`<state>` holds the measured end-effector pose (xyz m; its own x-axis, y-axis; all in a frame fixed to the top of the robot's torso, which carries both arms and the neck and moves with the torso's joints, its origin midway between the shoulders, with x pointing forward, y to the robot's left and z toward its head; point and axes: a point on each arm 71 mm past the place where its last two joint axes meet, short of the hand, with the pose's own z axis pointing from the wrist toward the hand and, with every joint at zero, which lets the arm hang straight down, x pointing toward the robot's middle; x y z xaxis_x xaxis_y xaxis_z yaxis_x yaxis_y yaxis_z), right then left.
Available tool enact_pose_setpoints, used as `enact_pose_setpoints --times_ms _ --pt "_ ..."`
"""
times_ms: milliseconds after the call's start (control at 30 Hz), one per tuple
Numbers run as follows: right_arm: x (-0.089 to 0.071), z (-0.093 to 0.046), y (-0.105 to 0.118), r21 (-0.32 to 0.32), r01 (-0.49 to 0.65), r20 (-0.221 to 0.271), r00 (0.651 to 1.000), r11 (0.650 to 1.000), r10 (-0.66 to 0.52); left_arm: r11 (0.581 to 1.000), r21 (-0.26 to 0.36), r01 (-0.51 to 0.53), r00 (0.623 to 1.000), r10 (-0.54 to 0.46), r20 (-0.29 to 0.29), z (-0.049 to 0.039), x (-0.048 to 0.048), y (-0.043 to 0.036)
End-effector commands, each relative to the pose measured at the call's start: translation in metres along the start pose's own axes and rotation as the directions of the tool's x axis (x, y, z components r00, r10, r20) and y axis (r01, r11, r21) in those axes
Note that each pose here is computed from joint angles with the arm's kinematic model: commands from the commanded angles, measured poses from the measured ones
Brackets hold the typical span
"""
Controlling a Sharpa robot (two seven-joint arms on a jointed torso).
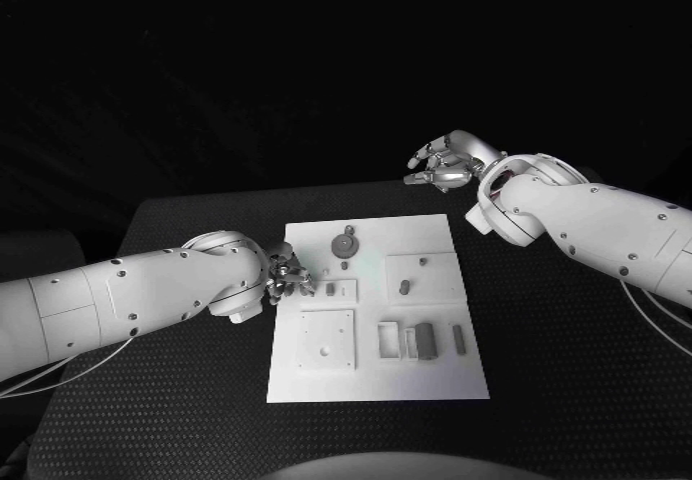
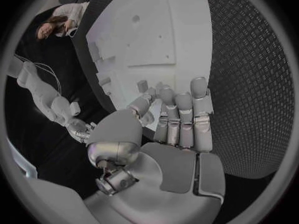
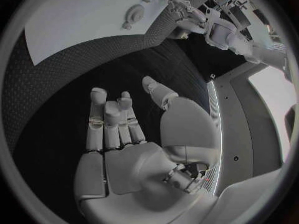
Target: Assemble the parts on the task board
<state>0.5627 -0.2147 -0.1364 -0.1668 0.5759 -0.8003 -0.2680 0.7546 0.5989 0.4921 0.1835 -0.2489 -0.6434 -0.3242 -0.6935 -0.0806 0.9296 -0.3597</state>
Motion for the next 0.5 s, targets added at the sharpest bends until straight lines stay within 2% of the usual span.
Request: enact_pose_setpoints --times_ms 33,500 --pt "0.0012 -0.0002 0.0012 -0.012 0.001 -0.012 1.0 1.0 -0.001 0.999 -0.002 -0.04 0.999 0.04 0.007 0.0005 0.0006 -0.0012" --pt "0.001 -0.0004 0.001 -0.011 0.001 -0.012 1.0 1.0 -0.001 0.998 0.0 -0.065 0.998 0.065 0.006 0.0021 0.0039 -0.0023"
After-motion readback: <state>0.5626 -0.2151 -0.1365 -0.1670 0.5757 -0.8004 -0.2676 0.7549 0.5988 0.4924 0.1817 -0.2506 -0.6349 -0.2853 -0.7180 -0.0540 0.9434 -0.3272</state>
